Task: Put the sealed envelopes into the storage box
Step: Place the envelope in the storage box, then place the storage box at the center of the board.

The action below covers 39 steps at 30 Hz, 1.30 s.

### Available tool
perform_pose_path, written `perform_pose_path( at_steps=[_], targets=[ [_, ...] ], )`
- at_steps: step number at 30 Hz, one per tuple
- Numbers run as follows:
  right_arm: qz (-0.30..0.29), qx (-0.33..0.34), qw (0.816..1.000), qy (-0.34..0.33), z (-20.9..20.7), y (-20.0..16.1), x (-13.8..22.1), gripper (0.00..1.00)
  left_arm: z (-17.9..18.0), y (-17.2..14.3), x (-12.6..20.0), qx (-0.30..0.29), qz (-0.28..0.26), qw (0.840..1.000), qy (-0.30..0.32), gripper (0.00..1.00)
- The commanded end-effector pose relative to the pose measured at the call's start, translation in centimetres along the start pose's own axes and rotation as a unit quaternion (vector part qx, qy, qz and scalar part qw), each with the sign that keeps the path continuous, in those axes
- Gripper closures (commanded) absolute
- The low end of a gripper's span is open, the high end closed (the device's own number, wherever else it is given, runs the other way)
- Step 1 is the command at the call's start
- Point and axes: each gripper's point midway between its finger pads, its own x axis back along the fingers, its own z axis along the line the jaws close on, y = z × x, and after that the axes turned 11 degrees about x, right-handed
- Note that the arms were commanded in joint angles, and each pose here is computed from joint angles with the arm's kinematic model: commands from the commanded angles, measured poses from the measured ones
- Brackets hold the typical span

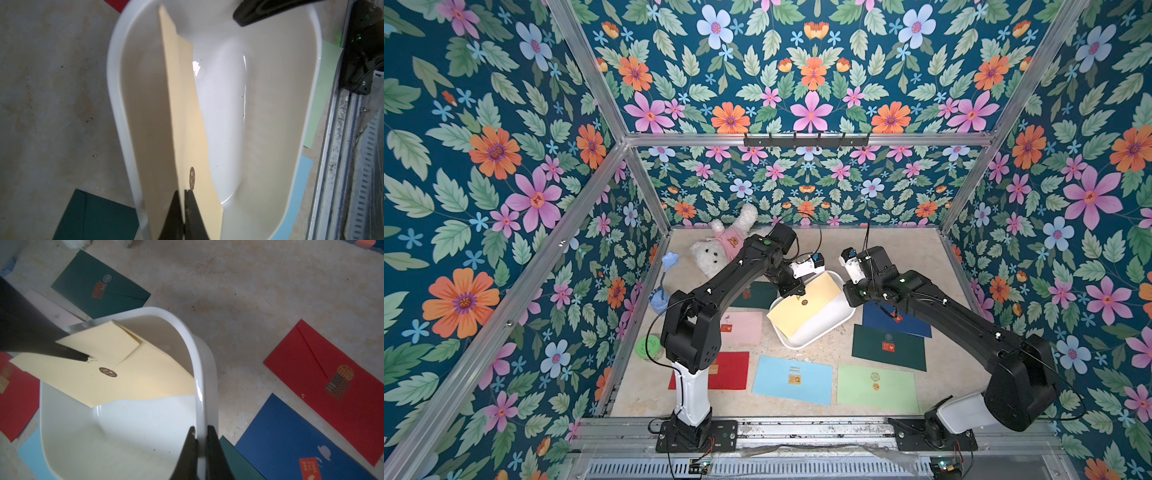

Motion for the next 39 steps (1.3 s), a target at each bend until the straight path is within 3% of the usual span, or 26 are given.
perform_pose_path(
  at_steps=[1, 6, 12, 20, 25, 27, 35, 39],
  targets=[
    [-0.034, 0.005, 0.999, 0.024, 0.9, 1.2, 0.6, 1.00, -0.3, 0.4, 0.2, -0.018, -0.012, 1.000, -0.006, 1.00],
    [-0.034, 0.002, 0.999, 0.029, 1.1, 0.7, 0.7, 1.00, -0.4, 0.4, 0.0, -0.024, -0.012, 1.000, -0.012, 0.88],
    [-0.028, -0.004, 0.999, 0.038, 1.4, 0.2, 0.4, 1.00, 1.1, 1.2, 0.7, -0.022, -0.022, 0.999, 0.034, 0.72],
    [-0.020, -0.021, 0.998, 0.052, 1.9, -0.3, -0.5, 1.00, 2.3, 2.7, 2.2, -0.017, -0.048, 0.995, 0.080, 0.68],
    [-0.017, -0.073, 0.996, 0.043, 0.5, -0.4, -1.3, 1.00, 4.6, 3.5, 3.9, 0.040, -0.074, 0.986, 0.143, 0.64],
    [-0.020, -0.100, 0.994, 0.034, -0.5, -0.3, -1.6, 1.00, 6.0, 3.9, 5.2, 0.075, -0.099, 0.976, 0.180, 0.53],
    [-0.033, -0.182, 0.983, 0.001, -3.9, -0.1, -3.4, 1.00, 8.8, 3.6, 9.1, 0.188, -0.165, 0.945, 0.213, 0.53],
    [-0.023, -0.243, 0.969, -0.031, -6.2, -0.7, -5.3, 1.00, 8.0, 3.2, 10.0, 0.233, -0.191, 0.932, 0.202, 0.53]
  ],
)
